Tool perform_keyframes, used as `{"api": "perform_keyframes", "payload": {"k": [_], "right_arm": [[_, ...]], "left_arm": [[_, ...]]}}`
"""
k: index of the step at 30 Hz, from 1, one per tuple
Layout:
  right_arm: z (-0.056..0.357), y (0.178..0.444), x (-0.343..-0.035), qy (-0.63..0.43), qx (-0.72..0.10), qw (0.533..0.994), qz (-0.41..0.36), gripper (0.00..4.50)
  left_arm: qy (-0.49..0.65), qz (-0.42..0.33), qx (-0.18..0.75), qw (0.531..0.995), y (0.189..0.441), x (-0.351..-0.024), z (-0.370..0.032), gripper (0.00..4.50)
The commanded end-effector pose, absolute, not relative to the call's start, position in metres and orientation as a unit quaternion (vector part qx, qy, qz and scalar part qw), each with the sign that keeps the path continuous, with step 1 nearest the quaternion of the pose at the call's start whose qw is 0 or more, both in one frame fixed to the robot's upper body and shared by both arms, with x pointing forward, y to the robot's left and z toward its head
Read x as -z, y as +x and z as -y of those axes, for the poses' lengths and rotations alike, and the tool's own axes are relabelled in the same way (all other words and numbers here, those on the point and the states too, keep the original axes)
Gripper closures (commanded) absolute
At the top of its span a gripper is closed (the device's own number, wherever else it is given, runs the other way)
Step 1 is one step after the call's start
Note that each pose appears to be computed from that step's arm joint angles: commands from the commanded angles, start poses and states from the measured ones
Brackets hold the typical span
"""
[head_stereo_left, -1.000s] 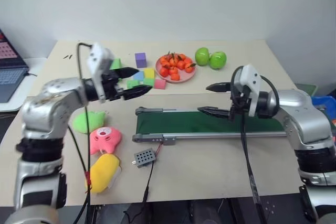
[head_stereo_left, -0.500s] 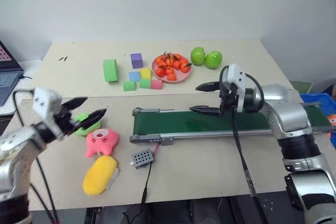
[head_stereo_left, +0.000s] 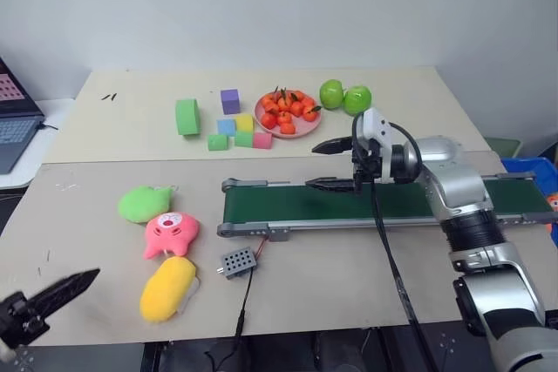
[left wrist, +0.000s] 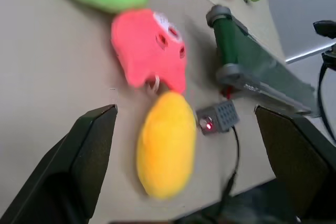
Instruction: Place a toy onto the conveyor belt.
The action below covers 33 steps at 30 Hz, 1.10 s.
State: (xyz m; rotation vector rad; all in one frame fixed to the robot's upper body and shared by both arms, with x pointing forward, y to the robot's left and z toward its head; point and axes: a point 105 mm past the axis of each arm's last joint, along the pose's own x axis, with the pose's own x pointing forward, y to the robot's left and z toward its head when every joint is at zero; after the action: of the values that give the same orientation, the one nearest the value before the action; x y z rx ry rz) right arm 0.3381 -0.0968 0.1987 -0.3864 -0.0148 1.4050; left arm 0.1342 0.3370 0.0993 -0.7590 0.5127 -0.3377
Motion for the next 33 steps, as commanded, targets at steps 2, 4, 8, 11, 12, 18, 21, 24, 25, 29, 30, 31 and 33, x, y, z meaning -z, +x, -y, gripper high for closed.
{"api": "perform_keyframes", "payload": {"k": [2, 4, 8, 11, 12, 18, 21, 24, 25, 29, 30, 31, 33], "right_arm": [[0.095, 0.310, -0.227, -0.161, -0.687, 0.706, 0.053, 0.00], [0.095, 0.301, -0.227, -0.153, -0.704, 0.692, 0.042, 0.00], [0.095, 0.296, -0.231, -0.184, -0.716, 0.672, 0.033, 0.00], [0.098, 0.297, -0.232, -0.193, -0.711, 0.675, 0.027, 0.00], [0.099, 0.298, -0.233, -0.194, -0.709, 0.678, 0.026, 0.00], [0.102, 0.299, -0.233, -0.201, -0.697, 0.688, 0.021, 0.00], [0.104, 0.298, -0.234, -0.203, -0.694, 0.691, 0.019, 0.00], [0.107, 0.297, -0.234, -0.205, -0.689, 0.695, 0.015, 0.00], [0.109, 0.297, -0.232, -0.208, -0.685, 0.698, 0.012, 0.00], [0.112, 0.298, -0.228, -0.211, -0.678, 0.704, 0.008, 0.00], [0.112, 0.298, -0.228, -0.211, -0.677, 0.705, 0.007, 0.00], [0.112, 0.298, -0.226, -0.212, -0.677, 0.705, 0.007, 0.00], [0.110, 0.299, -0.225, -0.211, -0.676, 0.706, 0.008, 0.00]], "left_arm": [[-0.403, -0.308, 0.137, 0.851, 0.117, -0.065, -0.334, 0.02], [-0.403, -0.340, 0.141, 0.838, 0.110, -0.047, -0.327, 0.02], [-0.426, -0.368, 0.119, 0.818, 0.106, -0.006, -0.319, 0.02], [-0.442, -0.365, 0.130, 0.809, 0.109, -0.002, -0.313, 0.02], [-0.447, -0.368, 0.135, 0.804, 0.110, 0.000, -0.310, 0.02], [-0.478, -0.371, 0.155, 0.781, 0.119, 0.011, -0.289, 0.02], [-0.482, -0.368, 0.170, 0.777, 0.124, 0.009, -0.282, 0.02], [-0.493, -0.345, 0.171, 0.780, 0.131, -0.004, -0.291, 0.02], [-0.504, -0.335, 0.170, 0.778, 0.127, -0.014, -0.300, 0.02], [-0.524, -0.313, 0.135, 0.781, 0.111, -0.039, -0.340, 0.02], [-0.527, -0.309, 0.128, 0.781, 0.110, -0.041, -0.345, 0.02], [-0.531, -0.307, 0.132, 0.779, 0.110, -0.044, -0.346, 0.02], [-0.544, -0.299, 0.149, 0.770, 0.113, -0.053, -0.344, 0.02]]}}
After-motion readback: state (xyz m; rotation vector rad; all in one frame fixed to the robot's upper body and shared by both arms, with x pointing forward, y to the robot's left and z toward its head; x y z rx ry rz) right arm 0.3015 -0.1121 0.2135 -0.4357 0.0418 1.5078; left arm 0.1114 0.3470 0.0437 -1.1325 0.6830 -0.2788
